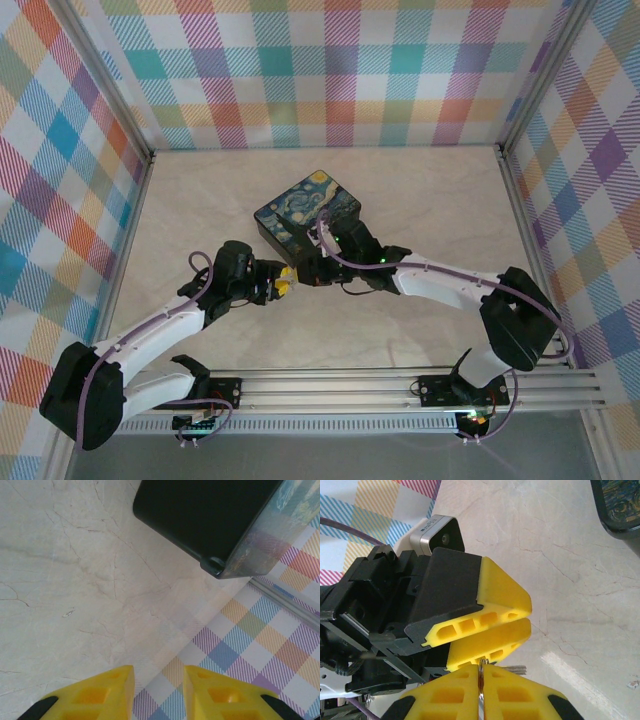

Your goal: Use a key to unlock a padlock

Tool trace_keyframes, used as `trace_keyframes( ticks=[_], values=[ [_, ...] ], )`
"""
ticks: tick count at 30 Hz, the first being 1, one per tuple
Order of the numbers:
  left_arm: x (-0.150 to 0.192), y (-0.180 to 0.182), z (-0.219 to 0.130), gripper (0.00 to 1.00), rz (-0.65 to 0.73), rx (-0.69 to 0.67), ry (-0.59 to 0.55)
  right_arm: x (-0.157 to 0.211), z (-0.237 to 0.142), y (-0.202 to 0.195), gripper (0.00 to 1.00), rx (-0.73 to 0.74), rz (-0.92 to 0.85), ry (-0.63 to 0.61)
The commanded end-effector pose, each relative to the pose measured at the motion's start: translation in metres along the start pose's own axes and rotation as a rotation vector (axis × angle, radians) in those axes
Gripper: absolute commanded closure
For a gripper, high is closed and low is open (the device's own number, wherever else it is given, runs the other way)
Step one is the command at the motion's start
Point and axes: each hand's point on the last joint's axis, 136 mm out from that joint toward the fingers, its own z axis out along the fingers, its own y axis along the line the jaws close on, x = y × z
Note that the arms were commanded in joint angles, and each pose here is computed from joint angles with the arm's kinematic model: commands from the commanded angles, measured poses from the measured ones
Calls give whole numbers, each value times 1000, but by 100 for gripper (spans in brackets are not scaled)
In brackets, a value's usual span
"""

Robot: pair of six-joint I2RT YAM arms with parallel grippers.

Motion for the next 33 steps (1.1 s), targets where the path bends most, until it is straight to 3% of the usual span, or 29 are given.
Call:
trace_keyframes(
  ticks=[1, 10, 33],
  values=[
    [2, -9, -5, 70, 0, 39, 17, -4, -7, 13, 91, -42, -12, -20],
    [2, -10, -5, 56, 11, 33, 12, -17, -13, 27, 91, -70, 8, -58],
    [3, -17, -5, 67, -21, 74, 30, -20, 9, 27, 91, -67, -32, -31]
  ],
)
